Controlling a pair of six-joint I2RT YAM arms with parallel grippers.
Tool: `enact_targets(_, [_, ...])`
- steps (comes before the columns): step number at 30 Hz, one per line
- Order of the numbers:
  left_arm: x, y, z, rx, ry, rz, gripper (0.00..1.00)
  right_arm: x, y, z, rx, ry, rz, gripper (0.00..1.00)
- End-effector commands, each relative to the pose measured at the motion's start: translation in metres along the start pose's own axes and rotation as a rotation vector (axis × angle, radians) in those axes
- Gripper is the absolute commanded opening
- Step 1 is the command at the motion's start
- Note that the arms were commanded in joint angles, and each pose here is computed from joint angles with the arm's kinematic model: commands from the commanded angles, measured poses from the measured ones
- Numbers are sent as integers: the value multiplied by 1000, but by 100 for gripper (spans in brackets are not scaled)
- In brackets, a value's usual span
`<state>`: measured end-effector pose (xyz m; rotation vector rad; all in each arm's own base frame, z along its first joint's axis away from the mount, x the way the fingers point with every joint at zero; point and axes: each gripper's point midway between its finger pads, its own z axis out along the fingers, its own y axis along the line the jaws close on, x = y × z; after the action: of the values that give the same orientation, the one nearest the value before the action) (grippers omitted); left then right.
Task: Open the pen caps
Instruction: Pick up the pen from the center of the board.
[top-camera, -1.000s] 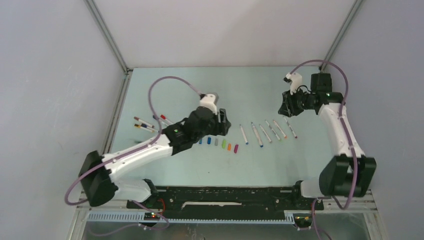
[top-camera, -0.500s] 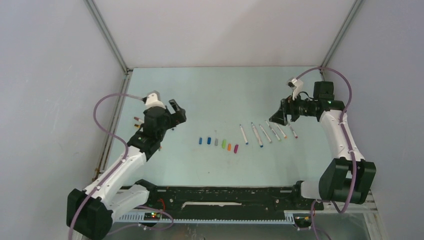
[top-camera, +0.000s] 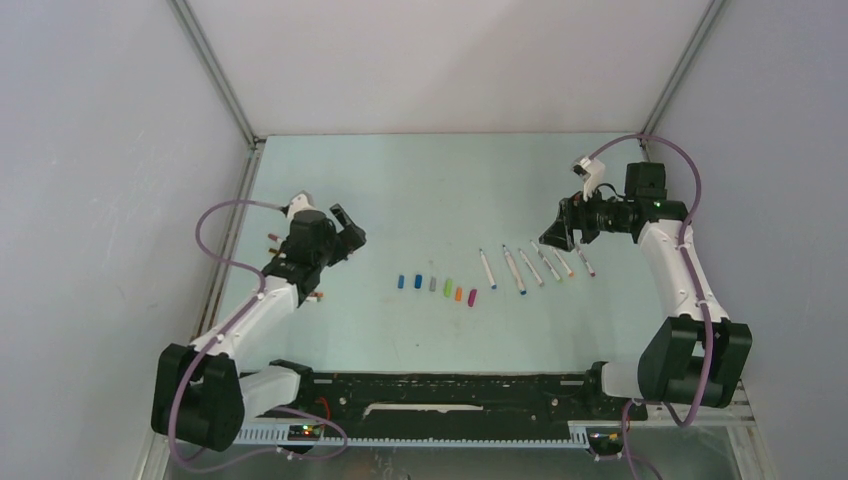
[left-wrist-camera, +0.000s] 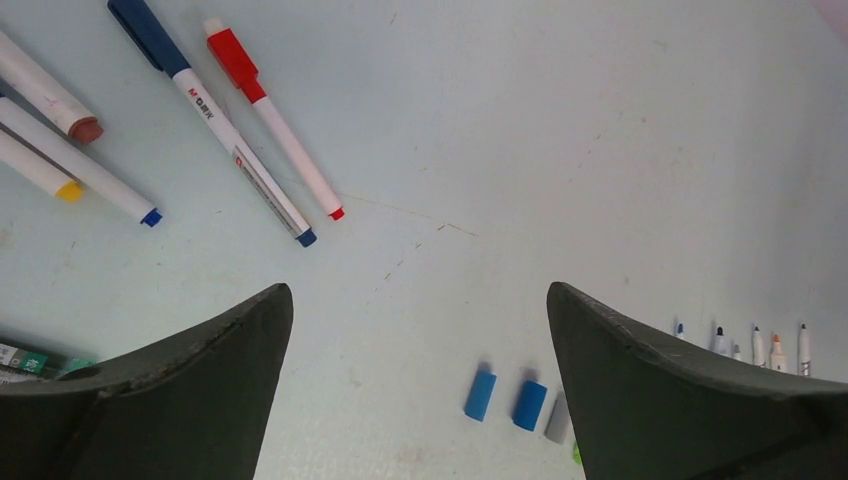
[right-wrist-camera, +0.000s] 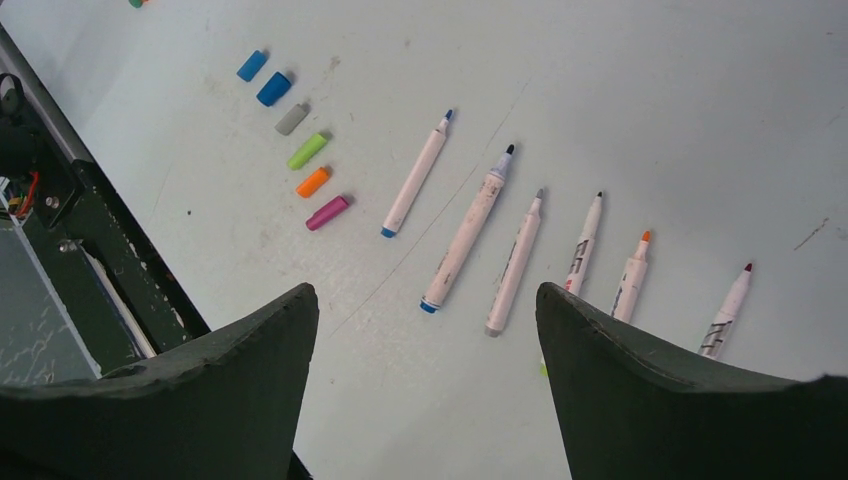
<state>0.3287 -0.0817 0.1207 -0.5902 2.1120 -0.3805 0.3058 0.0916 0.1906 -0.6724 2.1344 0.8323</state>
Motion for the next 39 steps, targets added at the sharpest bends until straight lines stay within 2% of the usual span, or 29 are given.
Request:
enact_targets(1, [-7,0,7,-15,-3,-24,99,-5,-6,-1,14,-7,-21,81])
enact_targets(3, [-4,7,15,-61,26,-37,97,-3,-7,0,14,-3,-17,81])
enact_targets(4, [-1,9,20,-84,50,-37,93,-3,-7,0,13,-2,-16,81])
enact_targets(7, [3,17,36,-160,125,-48,68,-2,-8,1,12,3,-9,81])
enact_targets(9, [4,21,45,-213,149,-63,63,-1,-9,2,13,5,-7,81])
enact_targets(17, [-17,27,62,-340,111,-86,53,1,-11,3,15,11,0,81])
enact_targets(23, [-21,42,63,-484,135,-73,48,1,-11,3,17,11,0,81])
enact_targets(39, [-17,38,93,-495,189,-50,45,1,-12,2,18,10,0,81])
